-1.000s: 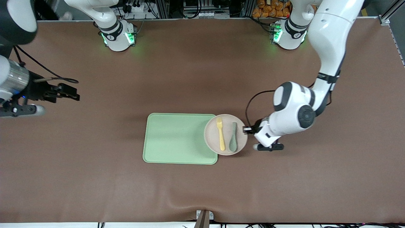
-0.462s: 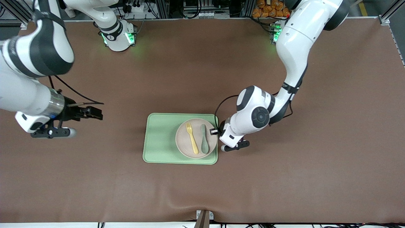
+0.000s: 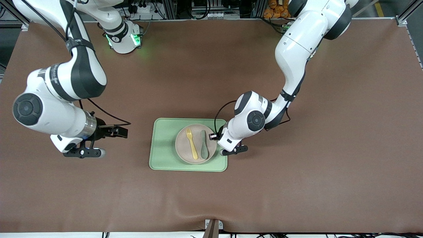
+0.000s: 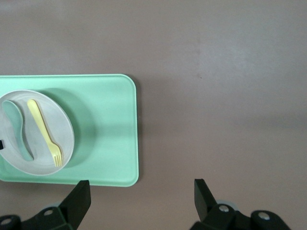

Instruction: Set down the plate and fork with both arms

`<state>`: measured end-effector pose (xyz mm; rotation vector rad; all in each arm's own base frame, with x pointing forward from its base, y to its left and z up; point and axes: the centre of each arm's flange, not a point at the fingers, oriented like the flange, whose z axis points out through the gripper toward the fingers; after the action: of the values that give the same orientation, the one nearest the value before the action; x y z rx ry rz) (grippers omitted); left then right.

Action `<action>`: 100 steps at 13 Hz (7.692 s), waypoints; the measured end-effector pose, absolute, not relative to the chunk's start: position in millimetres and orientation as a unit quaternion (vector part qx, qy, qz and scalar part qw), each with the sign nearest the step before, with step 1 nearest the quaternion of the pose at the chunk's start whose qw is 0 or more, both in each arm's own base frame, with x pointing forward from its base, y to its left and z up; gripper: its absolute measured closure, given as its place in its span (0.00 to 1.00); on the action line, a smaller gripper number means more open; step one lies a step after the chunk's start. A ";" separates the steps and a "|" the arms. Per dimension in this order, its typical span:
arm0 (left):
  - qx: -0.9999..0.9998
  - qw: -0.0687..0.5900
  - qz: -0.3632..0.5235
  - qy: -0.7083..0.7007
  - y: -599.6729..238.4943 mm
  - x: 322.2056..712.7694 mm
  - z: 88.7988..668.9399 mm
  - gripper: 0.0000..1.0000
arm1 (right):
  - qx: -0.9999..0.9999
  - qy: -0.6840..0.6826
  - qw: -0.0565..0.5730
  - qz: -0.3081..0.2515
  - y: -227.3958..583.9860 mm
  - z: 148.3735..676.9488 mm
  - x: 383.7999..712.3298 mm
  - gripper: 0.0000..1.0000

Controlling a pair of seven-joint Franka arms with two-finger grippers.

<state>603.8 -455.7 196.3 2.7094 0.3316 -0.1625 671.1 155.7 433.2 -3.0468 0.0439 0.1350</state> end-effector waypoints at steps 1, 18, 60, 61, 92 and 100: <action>0.970 0.201 -0.059 0.120 -455.2 604.2 191.9 0.96 | -0.998 0.015 0.047 0.037 167.9 424.3 675.5 0.04; 0.995 0.045 -0.027 0.081 -316.8 642.4 429.7 0.00 | -0.995 -0.095 0.035 -0.002 358.6 260.5 650.9 0.13; 0.999 0.007 -0.022 0.043 -60.0 559.6 610.9 0.00 | -0.998 -0.035 0.050 0.023 339.2 245.1 679.7 0.85; 0.999 0.007 -0.022 0.043 -60.0 559.6 610.8 0.00 | -0.997 -0.037 0.055 0.030 319.5 245.3 687.6 0.85; 0.999 0.007 -0.023 0.043 -60.0 559.5 609.8 0.00 | -0.995 0.049 0.076 0.044 51.4 438.2 693.7 0.00; 0.999 0.007 -0.023 0.043 -60.3 559.5 609.5 0.00 | -0.996 0.059 0.064 0.015 17.2 562.2 598.6 0.00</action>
<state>559.5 -60.3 609.5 3.1241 0.1350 -0.0717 598.6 17.2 562.2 -3.0081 0.1786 0.0441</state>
